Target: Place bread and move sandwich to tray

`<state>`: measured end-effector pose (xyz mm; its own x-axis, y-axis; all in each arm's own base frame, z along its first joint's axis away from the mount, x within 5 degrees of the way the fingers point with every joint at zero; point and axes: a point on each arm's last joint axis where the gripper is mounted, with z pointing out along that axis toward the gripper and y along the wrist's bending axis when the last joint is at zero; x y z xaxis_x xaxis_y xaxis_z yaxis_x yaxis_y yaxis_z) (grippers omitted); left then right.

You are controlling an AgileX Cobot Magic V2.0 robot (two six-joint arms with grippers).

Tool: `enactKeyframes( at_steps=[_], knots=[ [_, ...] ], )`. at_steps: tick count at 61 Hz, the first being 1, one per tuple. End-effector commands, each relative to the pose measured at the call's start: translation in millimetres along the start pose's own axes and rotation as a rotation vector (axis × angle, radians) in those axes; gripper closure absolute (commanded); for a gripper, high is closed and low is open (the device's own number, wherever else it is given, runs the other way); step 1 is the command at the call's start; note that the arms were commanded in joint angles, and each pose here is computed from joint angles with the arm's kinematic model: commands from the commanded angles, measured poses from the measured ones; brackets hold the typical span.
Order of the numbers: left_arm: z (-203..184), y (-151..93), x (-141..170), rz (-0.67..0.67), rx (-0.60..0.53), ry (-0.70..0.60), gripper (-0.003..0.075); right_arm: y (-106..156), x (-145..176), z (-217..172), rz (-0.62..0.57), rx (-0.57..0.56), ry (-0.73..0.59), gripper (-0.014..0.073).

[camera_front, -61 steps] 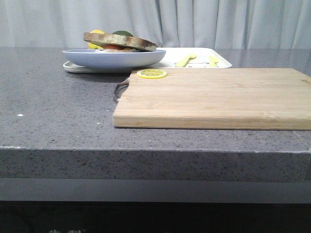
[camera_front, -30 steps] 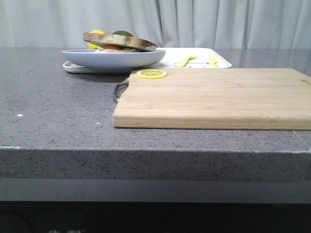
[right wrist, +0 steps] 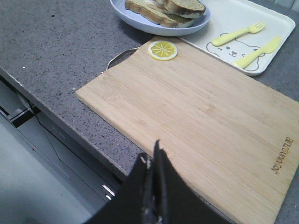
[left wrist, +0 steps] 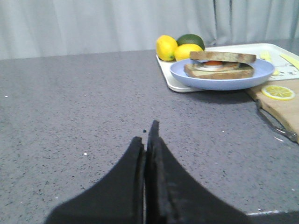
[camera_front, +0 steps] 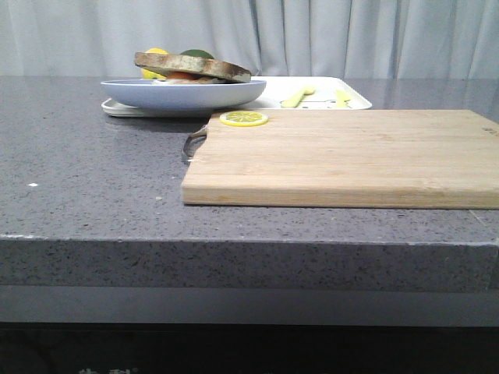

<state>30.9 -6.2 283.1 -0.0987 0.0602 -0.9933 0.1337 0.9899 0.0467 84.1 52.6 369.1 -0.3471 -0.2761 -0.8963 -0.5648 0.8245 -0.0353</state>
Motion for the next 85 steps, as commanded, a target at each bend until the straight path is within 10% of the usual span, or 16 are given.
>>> enactKeyframes(
  at_steps=[1, 39, 85],
  knots=[
    [1.9, 1.7, 3.9, -0.017, -0.051, -0.142, 0.0738, -1.6, -12.5, -5.7, -0.006, 0.019, -0.090, 0.0663],
    [30.1, 4.6, 69.7, -0.117, -0.104, -0.201, 0.0738, -1.6, -12.5, -5.7, -0.006, 0.020, -0.091, 0.0663],
    [30.1, 0.2, 68.5, -0.117, -0.022, -0.212, 0.0738, -1.6, -12.5, -5.7, -0.006, 0.020, -0.091, 0.0663]
  ],
)
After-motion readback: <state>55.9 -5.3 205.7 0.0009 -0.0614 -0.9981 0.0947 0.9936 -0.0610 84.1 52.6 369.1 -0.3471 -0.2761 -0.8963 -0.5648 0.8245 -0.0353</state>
